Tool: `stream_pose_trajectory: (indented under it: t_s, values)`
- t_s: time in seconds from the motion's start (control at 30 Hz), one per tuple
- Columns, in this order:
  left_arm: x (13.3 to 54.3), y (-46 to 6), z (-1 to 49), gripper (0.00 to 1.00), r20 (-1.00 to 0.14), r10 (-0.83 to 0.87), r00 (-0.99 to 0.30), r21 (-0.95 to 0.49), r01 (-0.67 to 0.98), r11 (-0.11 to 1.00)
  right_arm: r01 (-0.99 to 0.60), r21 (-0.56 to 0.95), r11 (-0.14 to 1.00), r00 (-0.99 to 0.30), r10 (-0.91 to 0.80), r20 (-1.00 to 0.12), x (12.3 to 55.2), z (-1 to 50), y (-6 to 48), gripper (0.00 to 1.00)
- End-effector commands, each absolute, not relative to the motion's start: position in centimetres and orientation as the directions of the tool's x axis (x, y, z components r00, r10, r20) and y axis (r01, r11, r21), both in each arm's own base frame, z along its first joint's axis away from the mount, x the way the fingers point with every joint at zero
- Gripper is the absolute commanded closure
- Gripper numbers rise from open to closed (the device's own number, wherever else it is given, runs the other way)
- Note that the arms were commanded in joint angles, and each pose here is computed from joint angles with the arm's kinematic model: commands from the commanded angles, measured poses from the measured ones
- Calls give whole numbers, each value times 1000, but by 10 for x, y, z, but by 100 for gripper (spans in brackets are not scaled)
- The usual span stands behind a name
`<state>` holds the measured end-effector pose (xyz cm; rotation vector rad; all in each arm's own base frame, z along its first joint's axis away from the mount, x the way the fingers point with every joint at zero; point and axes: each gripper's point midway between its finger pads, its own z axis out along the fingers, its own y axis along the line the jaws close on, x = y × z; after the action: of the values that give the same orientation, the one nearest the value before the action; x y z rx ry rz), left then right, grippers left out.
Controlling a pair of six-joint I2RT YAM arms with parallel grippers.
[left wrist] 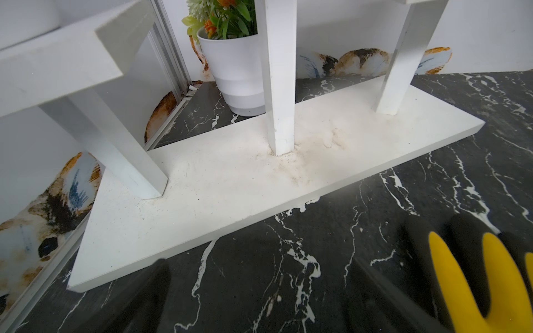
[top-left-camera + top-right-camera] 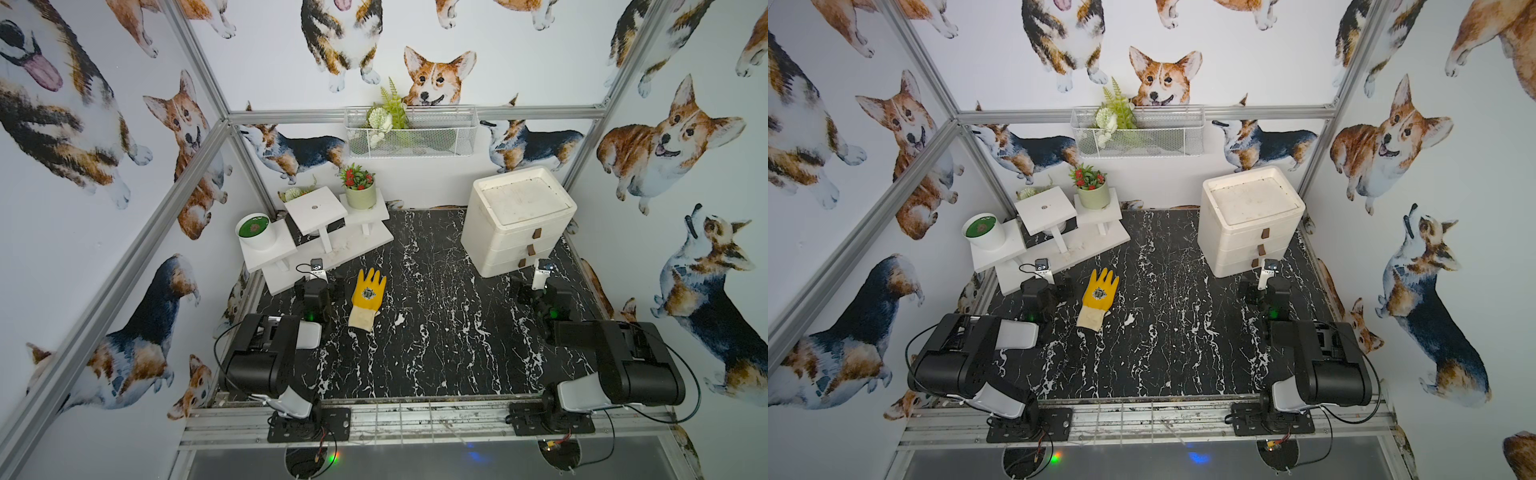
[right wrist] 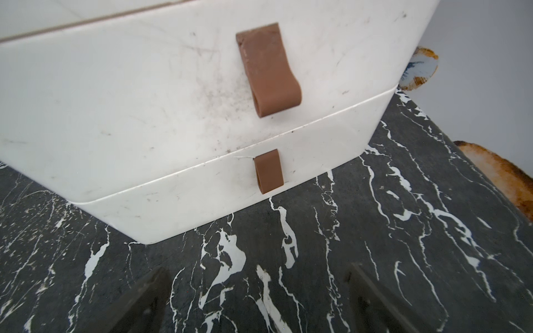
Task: Take the microphone out of the drawer
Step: Move the storage box to the center of the board.
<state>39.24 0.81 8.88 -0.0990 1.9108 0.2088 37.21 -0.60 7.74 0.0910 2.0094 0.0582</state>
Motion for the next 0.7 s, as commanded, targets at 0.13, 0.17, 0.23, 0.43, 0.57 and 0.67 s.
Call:
stream_pose_trajectory:
  t_s: [0.13,0.17,0.23,0.43,0.57,0.67]
  values:
    - [394,9,93,0,-944,28,-329,92,-181,979,45,82,996,-380,93,-920,378,89,-8,0]
    - [394,9,93,0,-943,28,-330,93,-181,979,46,82,996,-381,93,-920,378,89,-8,0]
    - [395,9,91,0,-941,29,-337,95,-181,979,47,81,996,-385,92,-918,379,88,-8,0]
    - [397,10,90,0,-937,24,-348,91,-179,980,49,79,996,-392,91,-916,380,87,-7,0]
    - [395,10,91,0,-939,22,-343,88,-180,980,51,78,996,-382,91,-920,376,90,-8,0]
    - [394,10,93,0,-944,24,-330,87,-178,980,129,78,989,-364,121,-924,375,100,-20,0]
